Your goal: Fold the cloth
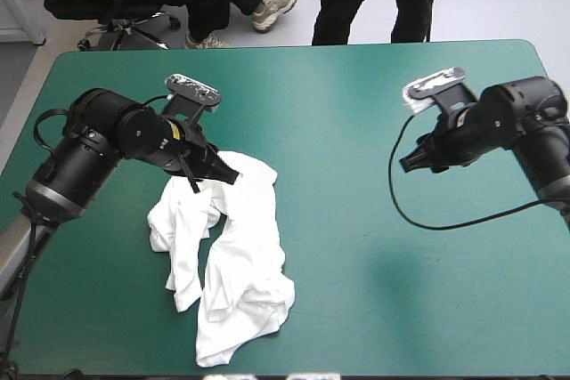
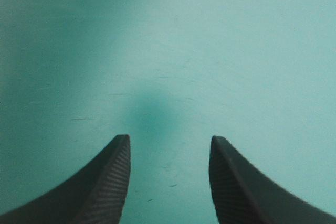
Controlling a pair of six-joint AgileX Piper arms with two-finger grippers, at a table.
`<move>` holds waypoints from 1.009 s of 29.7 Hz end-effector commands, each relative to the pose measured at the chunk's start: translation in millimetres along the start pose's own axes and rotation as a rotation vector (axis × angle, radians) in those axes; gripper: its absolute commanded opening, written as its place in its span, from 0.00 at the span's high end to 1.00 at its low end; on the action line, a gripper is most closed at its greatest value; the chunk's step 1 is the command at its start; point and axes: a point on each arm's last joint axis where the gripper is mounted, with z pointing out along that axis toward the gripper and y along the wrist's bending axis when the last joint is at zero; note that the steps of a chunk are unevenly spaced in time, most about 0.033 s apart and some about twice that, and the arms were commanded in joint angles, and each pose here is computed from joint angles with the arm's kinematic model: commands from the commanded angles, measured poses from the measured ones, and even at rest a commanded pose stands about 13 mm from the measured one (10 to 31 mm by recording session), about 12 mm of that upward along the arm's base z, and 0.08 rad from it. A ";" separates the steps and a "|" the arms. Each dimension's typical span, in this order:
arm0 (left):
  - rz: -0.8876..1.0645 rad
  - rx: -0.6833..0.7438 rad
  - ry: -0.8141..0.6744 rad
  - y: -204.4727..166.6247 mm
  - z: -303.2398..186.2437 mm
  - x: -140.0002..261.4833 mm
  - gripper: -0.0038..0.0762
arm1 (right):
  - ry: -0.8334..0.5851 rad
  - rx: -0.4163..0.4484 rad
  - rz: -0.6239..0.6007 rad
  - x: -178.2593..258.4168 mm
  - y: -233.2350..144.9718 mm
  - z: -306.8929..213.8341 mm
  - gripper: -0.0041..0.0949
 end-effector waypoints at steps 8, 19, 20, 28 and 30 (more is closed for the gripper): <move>0.001 0.003 -0.004 -2.0 -19.5 3.7 0.66 | -0.116 0.215 0.330 27.9 -95.7 -36.3 0.52; 0.042 -0.088 0.040 7.6 -2.7 -1.3 0.59 | -0.137 0.234 0.454 41.1 -117.4 -41.9 0.52; 0.046 -0.087 0.050 7.8 3.8 -3.6 0.55 | -0.137 0.234 0.454 41.1 -117.4 -41.9 0.52; 0.041 -0.045 0.137 6.5 69.0 -20.0 0.33 | -0.159 0.246 0.451 39.5 -118.8 -42.5 0.52; 0.032 -0.022 0.176 4.9 85.3 -20.8 0.33 | -0.161 0.247 0.451 39.3 -118.9 -42.5 0.52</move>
